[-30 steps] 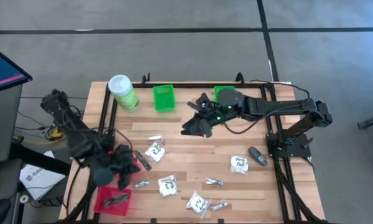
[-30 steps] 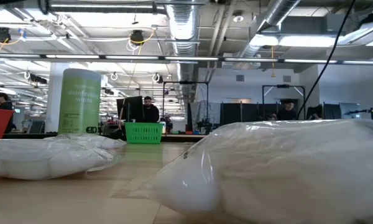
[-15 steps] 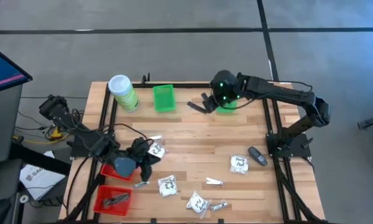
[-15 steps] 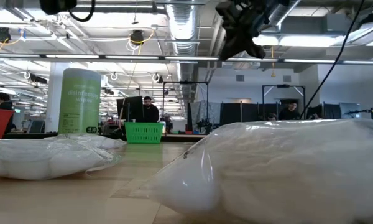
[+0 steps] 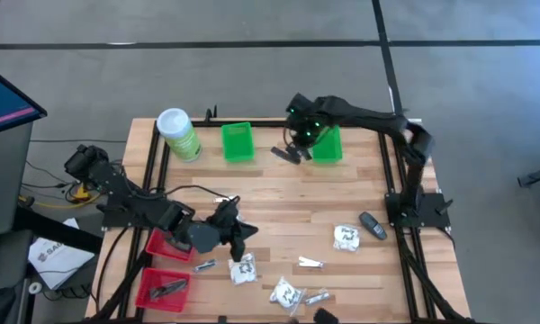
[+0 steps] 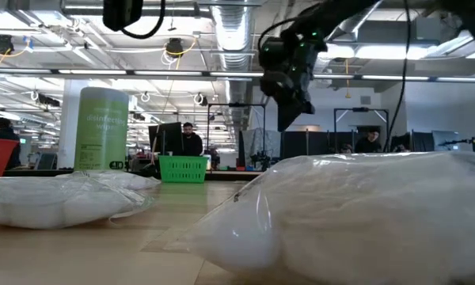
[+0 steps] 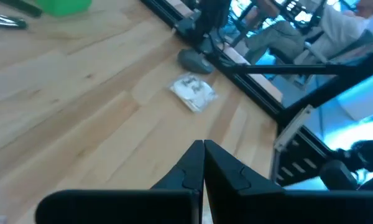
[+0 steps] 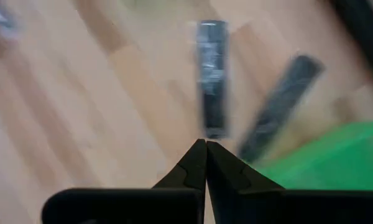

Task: Pick & Place Travel size toiletries
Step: Adjust the top right green basket

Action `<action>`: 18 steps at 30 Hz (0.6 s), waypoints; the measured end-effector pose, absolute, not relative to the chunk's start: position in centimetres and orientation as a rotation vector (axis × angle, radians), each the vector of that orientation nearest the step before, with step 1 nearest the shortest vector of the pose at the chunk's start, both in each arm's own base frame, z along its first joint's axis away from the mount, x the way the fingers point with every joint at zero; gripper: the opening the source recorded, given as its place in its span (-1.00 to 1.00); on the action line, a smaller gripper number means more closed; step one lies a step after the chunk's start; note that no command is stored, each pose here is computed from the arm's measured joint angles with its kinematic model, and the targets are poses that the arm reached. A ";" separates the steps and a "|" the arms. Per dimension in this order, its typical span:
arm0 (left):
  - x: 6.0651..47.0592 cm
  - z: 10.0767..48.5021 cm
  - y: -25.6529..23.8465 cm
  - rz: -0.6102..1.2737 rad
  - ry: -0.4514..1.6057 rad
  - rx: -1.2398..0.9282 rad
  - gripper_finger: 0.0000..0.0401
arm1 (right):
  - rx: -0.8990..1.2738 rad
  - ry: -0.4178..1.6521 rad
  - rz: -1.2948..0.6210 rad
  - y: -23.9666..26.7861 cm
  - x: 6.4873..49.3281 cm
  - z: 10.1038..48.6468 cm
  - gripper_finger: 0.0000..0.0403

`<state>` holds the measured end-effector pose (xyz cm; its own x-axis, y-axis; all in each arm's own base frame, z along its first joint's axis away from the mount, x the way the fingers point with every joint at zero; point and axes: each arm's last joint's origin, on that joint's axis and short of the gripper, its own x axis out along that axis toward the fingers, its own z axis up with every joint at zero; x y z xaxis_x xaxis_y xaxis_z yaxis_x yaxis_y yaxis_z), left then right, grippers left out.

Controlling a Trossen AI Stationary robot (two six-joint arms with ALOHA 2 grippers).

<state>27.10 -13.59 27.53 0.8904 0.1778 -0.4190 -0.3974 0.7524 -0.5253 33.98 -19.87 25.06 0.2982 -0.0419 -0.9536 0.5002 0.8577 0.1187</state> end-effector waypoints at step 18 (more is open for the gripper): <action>27.1 27.7 -13.9 0.361 0.292 -0.675 -0.99 | 0.303 1.523 -0.356 -24.8 37.2 18.7 -1.00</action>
<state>27.08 -13.92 27.73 0.8980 0.2286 -0.3758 -0.4152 0.7228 -0.5524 37.21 -24.77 18.68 0.0150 -0.0377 -0.9992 0.4092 0.9120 -0.0283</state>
